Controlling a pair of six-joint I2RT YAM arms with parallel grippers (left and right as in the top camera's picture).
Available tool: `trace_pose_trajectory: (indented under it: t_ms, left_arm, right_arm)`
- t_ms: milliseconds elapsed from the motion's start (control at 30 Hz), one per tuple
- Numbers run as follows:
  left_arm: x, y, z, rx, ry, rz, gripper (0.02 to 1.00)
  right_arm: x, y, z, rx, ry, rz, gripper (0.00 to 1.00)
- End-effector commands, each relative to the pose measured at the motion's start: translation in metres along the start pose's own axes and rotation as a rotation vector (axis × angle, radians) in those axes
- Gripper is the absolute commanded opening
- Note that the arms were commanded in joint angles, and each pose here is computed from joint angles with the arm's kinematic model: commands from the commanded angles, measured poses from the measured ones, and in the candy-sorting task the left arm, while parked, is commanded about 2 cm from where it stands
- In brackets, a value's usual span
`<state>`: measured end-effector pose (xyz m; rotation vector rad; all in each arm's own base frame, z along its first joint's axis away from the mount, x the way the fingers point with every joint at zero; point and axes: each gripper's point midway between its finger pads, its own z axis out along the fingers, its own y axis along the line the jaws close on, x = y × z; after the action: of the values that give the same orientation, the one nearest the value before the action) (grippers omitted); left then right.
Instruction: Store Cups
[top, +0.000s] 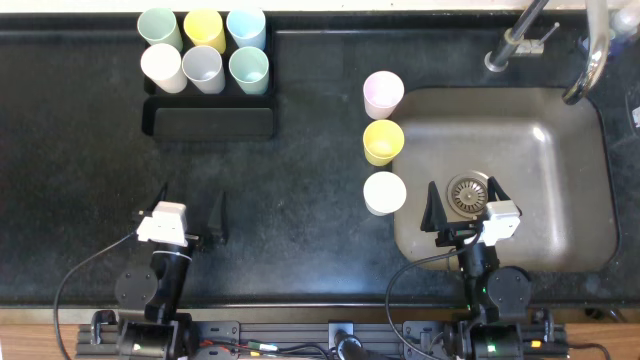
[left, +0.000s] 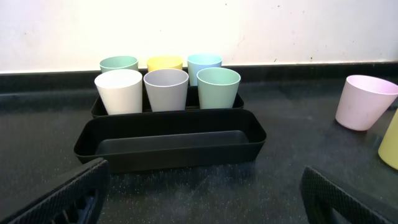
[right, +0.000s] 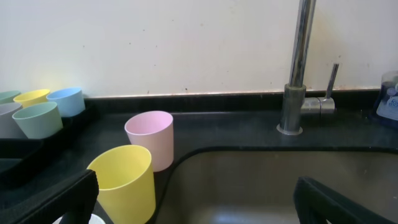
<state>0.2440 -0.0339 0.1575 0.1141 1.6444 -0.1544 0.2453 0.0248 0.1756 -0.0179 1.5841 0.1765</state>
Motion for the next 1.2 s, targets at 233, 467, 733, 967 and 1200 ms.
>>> trace_pose_trajectory:
  t_ms: [233,467,733,967,1200]
  left_arm:
    - [0.0001,-0.0021,-0.0004,0.013,-0.001,-0.003,1.0]
    - [0.0001,-0.0021,-0.0004,0.013,-0.001,-0.004,1.0]
    - [0.0001,-0.0022,-0.0004,0.014,-0.001,-0.004,1.0]
    - [0.0001,-0.0022,-0.0004,0.014,-0.001,-0.004,1.0]
    - [0.0001,0.0066,-0.0005,-0.037,-0.002,0.001,1.0]
  right_arm:
    - [0.0028,-0.0007,0.0002,0.001,-0.003,0.007,0.998]
    - [0.0028,-0.0007,0.0002,0.001,-0.003,0.007,0.998]
    - [0.0027,-0.0006,0.0002,0.001,-0.003,0.007,0.998]
    - [0.0028,-0.0007,0.0002,0.001,-0.003,0.007,0.998]
    - [0.0028,-0.0007,0.0002,0.001,-0.003,0.007,0.996]
